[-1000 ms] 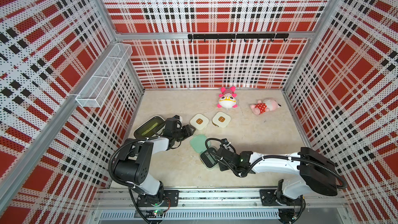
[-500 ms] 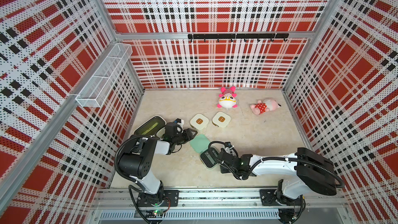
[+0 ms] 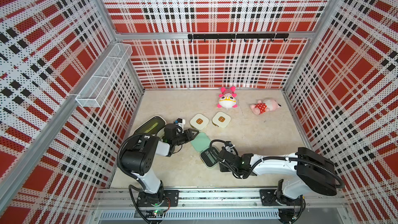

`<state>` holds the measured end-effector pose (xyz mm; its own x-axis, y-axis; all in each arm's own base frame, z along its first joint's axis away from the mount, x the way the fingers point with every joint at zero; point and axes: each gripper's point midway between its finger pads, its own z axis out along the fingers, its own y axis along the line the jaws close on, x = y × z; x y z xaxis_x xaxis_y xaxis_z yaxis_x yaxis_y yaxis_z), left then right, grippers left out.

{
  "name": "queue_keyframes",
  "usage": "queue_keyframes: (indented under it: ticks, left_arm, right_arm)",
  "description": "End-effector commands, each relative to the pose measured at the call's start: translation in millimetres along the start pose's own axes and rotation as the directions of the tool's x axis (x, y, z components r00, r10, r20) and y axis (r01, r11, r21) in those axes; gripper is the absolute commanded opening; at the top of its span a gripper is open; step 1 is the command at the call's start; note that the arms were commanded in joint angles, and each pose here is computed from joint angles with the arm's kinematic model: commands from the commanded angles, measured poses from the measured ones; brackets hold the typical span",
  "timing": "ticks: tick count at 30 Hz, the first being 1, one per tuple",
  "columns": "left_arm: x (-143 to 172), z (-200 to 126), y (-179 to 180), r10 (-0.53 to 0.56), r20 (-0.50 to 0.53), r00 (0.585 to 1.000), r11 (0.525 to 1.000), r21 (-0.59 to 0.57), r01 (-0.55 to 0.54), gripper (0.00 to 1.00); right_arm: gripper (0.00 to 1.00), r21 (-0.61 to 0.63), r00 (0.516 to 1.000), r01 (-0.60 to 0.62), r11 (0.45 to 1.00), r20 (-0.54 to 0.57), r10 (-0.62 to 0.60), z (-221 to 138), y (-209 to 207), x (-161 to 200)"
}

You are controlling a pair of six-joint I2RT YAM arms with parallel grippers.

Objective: Organize nail clipper sets
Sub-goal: Close the storage box at the center of the board.

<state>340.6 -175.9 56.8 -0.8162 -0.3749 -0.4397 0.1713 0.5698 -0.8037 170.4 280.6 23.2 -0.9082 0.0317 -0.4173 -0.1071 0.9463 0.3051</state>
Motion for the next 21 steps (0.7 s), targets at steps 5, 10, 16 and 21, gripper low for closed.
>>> queue_keyframes:
  ticks: [5, 10, 16, 21]
  left_arm:
    - [-2.5, -6.1, -45.8, 0.020, -0.012, 1.000, 0.991, 0.134, -0.018, 0.57]
    - [4.6, -5.7, -66.4, -0.004, -0.060, 0.998, 0.983, 0.182, 0.015, 0.57]
    - [19.6, -7.6, -75.0, -0.044, -0.122, 0.992, 0.983, 0.173, 0.065, 0.56]
    - [23.0, -16.1, -82.9, -0.061, -0.148, 0.987, 0.982, 0.168, 0.086, 0.56]
  right_arm:
    - [0.37, -0.016, 0.998, -0.058, 0.998, 0.032, 0.058, -1.0, -5.3, -8.4]
    - [0.37, -0.008, 0.996, -0.072, 0.997, 0.043, 0.072, 0.1, -10.4, -11.8]
    - [0.38, -0.001, 0.993, -0.099, 0.995, 0.067, 0.099, -1.4, -18.5, -20.1]
    - [0.38, -0.015, 0.991, -0.103, 0.995, 0.086, 0.104, -2.8, -20.2, -31.3]
